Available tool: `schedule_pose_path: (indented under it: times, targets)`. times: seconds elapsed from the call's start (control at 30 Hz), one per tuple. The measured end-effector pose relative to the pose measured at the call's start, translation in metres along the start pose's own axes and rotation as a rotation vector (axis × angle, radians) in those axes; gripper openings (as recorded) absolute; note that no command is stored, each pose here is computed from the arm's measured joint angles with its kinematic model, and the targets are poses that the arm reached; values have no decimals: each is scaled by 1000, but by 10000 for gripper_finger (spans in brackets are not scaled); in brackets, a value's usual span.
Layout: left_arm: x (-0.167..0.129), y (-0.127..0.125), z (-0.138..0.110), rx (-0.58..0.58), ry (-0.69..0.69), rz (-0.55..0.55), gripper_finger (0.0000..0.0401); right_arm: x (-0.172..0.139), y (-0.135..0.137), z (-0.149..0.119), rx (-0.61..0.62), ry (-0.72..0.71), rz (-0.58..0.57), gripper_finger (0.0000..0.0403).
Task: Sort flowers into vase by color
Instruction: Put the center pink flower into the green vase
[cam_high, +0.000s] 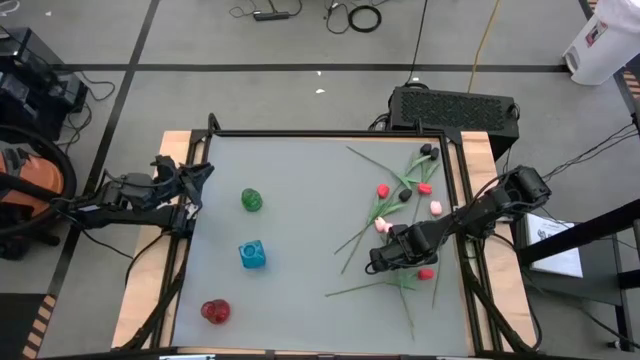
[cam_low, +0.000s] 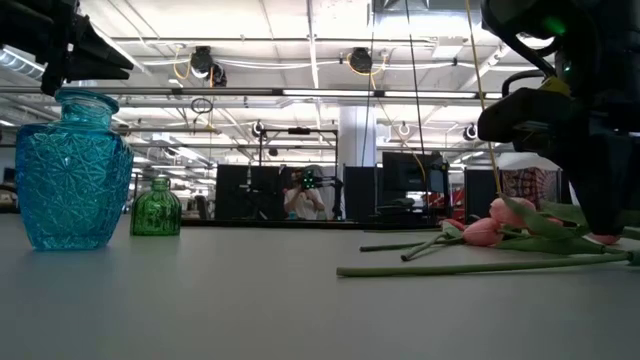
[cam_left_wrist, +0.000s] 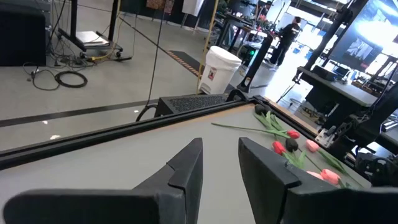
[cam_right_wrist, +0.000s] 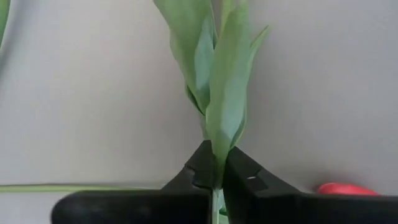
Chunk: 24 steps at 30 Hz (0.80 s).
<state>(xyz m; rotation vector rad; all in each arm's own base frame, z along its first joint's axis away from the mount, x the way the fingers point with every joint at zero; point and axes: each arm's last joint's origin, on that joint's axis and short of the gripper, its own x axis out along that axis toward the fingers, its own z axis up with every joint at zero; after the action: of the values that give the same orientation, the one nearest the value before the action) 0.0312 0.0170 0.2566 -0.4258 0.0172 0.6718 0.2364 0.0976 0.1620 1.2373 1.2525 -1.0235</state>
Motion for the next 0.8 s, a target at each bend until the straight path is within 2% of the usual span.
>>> schedule_pose_path:
  times: [0.17,0.47,0.6,0.8]
  targets:
    - [0,0,0,0,0,0,109,-5,-2,0,5,10,1,12]
    - [0,0,0,0,0,0,109,-37,-23,4,43,13,-3,9]
    - [0,0,0,0,0,0,109,-54,-29,7,36,-38,85,9]
    - [0,0,0,0,0,0,109,-79,-32,13,-48,-191,302,9]
